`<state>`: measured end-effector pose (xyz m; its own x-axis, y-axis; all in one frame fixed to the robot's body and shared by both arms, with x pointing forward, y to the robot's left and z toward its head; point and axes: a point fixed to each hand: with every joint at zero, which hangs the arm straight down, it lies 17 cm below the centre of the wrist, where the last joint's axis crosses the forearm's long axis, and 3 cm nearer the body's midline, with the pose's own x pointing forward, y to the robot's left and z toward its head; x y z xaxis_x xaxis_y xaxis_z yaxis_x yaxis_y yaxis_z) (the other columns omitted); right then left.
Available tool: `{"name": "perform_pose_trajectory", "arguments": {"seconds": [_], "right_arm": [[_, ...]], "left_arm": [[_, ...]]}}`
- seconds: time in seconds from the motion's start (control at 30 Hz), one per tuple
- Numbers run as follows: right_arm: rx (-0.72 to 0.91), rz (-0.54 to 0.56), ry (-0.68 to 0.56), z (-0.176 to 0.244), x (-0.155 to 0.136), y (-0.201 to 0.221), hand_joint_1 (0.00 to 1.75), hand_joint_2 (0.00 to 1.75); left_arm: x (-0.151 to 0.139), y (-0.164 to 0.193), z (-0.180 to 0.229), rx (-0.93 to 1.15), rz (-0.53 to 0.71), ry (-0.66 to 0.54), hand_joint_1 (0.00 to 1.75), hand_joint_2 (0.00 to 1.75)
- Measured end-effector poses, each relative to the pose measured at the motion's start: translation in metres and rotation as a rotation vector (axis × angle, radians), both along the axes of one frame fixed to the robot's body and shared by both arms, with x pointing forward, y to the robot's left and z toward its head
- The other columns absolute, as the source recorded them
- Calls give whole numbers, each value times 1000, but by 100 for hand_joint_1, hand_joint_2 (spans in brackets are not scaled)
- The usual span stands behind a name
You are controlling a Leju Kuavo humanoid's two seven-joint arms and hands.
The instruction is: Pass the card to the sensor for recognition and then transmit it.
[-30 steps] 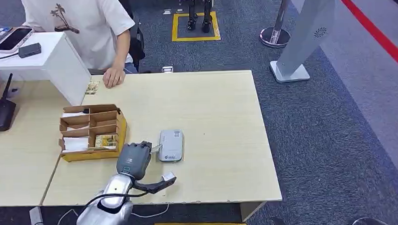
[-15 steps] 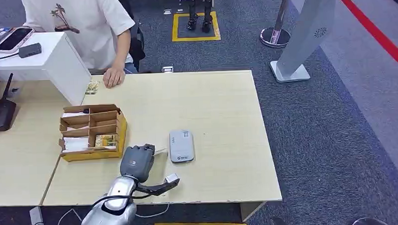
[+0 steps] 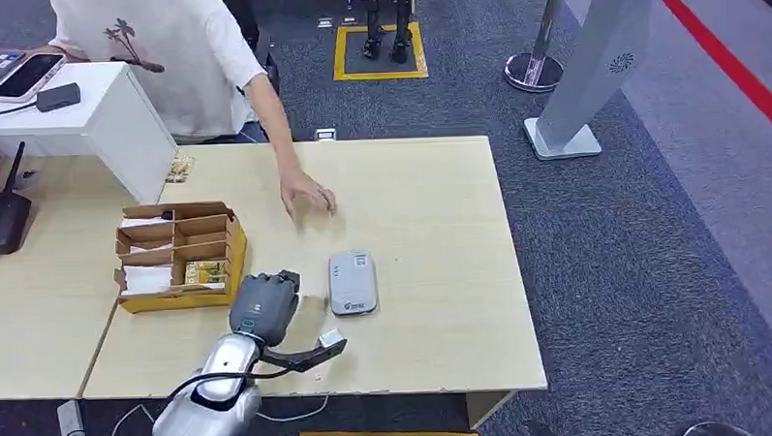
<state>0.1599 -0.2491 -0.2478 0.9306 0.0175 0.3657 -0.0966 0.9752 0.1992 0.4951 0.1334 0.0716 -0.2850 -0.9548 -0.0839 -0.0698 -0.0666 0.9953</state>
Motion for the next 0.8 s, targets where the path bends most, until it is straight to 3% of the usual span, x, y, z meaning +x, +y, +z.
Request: {"name": "perform_pose_trajectory", "arguments": {"seconds": [0.33,0.8], "right_arm": [[-12,58,24,-2,-8,4,0,175],[-9,59,23,-2,-8,7,0,175]], "left_arm": [[47,80,143,-10,165,-276,175,175],[40,134,234,-65,272,-493,175,175]]}}
